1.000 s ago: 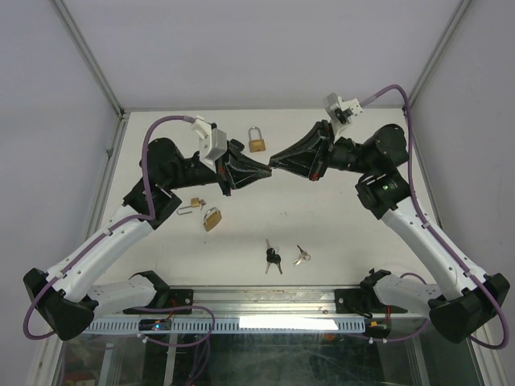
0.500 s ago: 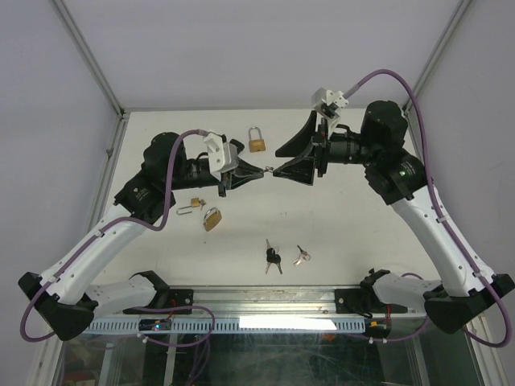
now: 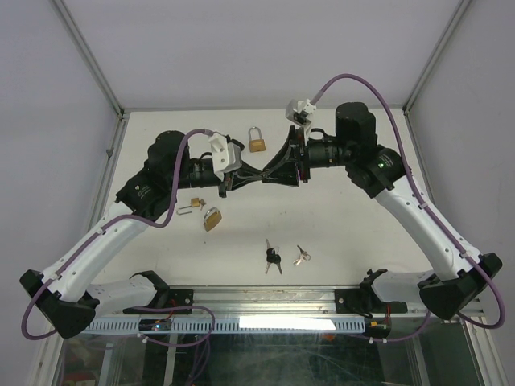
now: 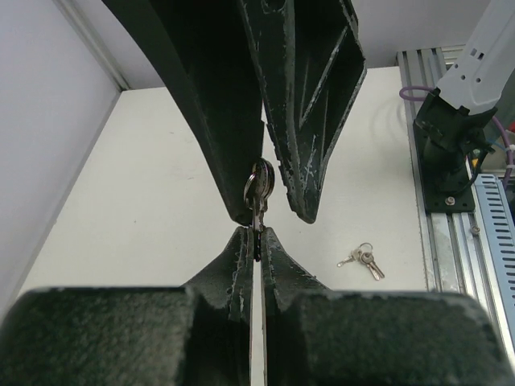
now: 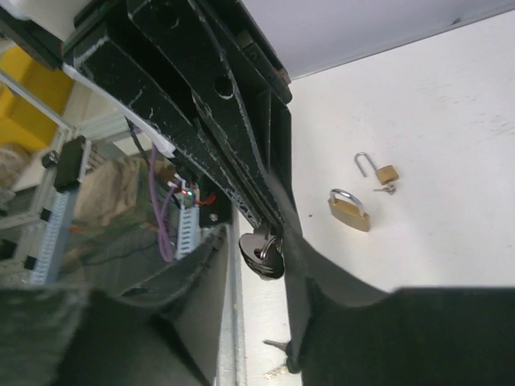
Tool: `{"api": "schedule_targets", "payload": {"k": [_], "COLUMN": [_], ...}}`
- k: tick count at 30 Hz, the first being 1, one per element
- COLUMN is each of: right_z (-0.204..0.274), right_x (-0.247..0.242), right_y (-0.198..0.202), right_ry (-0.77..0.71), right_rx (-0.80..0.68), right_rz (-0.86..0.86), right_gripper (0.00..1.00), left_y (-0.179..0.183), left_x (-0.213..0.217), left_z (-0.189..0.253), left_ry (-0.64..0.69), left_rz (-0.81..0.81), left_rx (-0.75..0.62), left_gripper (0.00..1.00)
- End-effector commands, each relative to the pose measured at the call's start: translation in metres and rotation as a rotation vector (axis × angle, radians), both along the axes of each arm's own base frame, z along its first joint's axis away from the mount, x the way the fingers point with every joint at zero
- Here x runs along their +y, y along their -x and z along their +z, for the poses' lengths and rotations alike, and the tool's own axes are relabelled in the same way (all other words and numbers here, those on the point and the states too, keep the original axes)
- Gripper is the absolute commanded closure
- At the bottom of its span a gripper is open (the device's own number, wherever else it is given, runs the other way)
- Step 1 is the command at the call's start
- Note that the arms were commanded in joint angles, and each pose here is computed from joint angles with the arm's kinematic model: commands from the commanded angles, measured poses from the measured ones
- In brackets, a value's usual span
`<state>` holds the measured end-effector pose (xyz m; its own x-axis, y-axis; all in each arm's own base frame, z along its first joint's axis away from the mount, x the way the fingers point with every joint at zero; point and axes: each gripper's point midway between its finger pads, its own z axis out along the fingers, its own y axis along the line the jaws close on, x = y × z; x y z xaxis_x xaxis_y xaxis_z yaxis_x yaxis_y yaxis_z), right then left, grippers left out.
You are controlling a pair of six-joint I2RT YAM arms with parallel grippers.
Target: Unlock with the key
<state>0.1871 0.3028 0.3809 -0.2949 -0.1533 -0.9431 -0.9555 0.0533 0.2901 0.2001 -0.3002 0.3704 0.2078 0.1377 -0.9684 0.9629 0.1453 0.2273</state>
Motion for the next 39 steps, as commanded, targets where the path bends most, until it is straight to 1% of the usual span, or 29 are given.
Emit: {"api": "schedule_targets", "payload": {"k": [1,3,5,10,11,12,13,15,20,21,23,24,27,28,30,32,34,35,37,39], "right_z": [0.01,0.01,0.011,0.013,0.016,0.022,0.03,0.043,0.061,0.063,0.066,0.068,0.071,0.071,0.07,0.07,0.07,0.071,0.07,0.07], "right_x": [0.001,0.001,0.001,-0.006,-0.009,-0.012,-0.015,-0.02,-0.024,-0.025,-0.026,-0.027,-0.028,-0.028,-0.028,-0.028,-0.028,-0.028,-0.028,-0.027], "right_y": [-0.002,-0.002,-0.001,0.0,0.001,0.002,0.004,0.009,0.019,0.021,0.024,0.026,0.028,0.027,0.025,0.025,0.023,0.022,0.02,0.019], "right_ry": [-0.025,-0.027,-0.032,-0.036,-0.05,-0.076,-0.112,-0.184,-0.274,-0.282,-0.304,-0.315,-0.336,-0.336,-0.336,-0.338,-0.342,-0.345,-0.346,-0.349], "right_rx": [-0.048,-0.048,-0.055,-0.086,-0.089,-0.096,-0.099,-0.113,-0.127,-0.131,-0.152,-0.162,-0.174,-0.172,-0.169,-0.173,-0.177,-0.18,-0.176,-0.176], "right_rz": [-0.011,-0.015,-0.017,-0.034,-0.038,-0.036,-0.033,-0.013,0.029,0.03,0.033,0.033,0.032,0.029,0.022,0.014,0.0,-0.004,-0.01,-0.01], "right_gripper": [0.75,0.9,1.0,1.0,1.0,1.0,1.0,1.0,1.0,1.0,1.0,1.0,1.0,1.0,1.0,1.0,1.0,1.0,1.0,1.0], "left_y": [0.005,0.006,0.007,0.007,0.009,0.013,0.018,0.021,0.013,0.013,0.014,0.016,0.021,0.023,0.026,0.029,0.031,0.03,0.025,0.024], "left_x": [-0.001,-0.001,-0.001,0.0,0.0,0.001,0.002,0.005,0.014,0.015,0.015,0.014,0.013,0.013,0.013,0.012,0.01,0.009,0.004,0.0], "left_z": [0.027,0.026,0.027,0.036,0.036,0.036,0.033,0.031,0.042,0.045,0.054,0.057,0.065,0.067,0.072,0.079,0.084,0.085,0.085,0.08], "left_ry": [0.05,0.052,0.057,0.098,0.108,0.114,0.116,0.138,0.217,0.233,0.26,0.27,0.293,0.297,0.302,0.31,0.32,0.323,0.331,0.317], "left_rz": [-0.018,-0.022,-0.026,0.002,-0.002,-0.018,-0.043,-0.046,-0.036,-0.043,-0.061,-0.072,-0.113,-0.126,-0.147,-0.177,-0.204,-0.208,-0.195,-0.202], "left_rx": [-0.059,-0.052,-0.051,0.011,0.035,0.053,0.07,0.106,0.182,0.19,0.171,0.163,0.144,0.13,0.091,0.052,0.05,0.067,0.15,0.229], "left_gripper": [1.0,1.0,1.0,1.0,0.97,0.85,0.76,0.62,0.42,0.41,0.42,0.46,0.64,0.69,0.69,0.64,0.59,0.58,0.58,0.64]}}
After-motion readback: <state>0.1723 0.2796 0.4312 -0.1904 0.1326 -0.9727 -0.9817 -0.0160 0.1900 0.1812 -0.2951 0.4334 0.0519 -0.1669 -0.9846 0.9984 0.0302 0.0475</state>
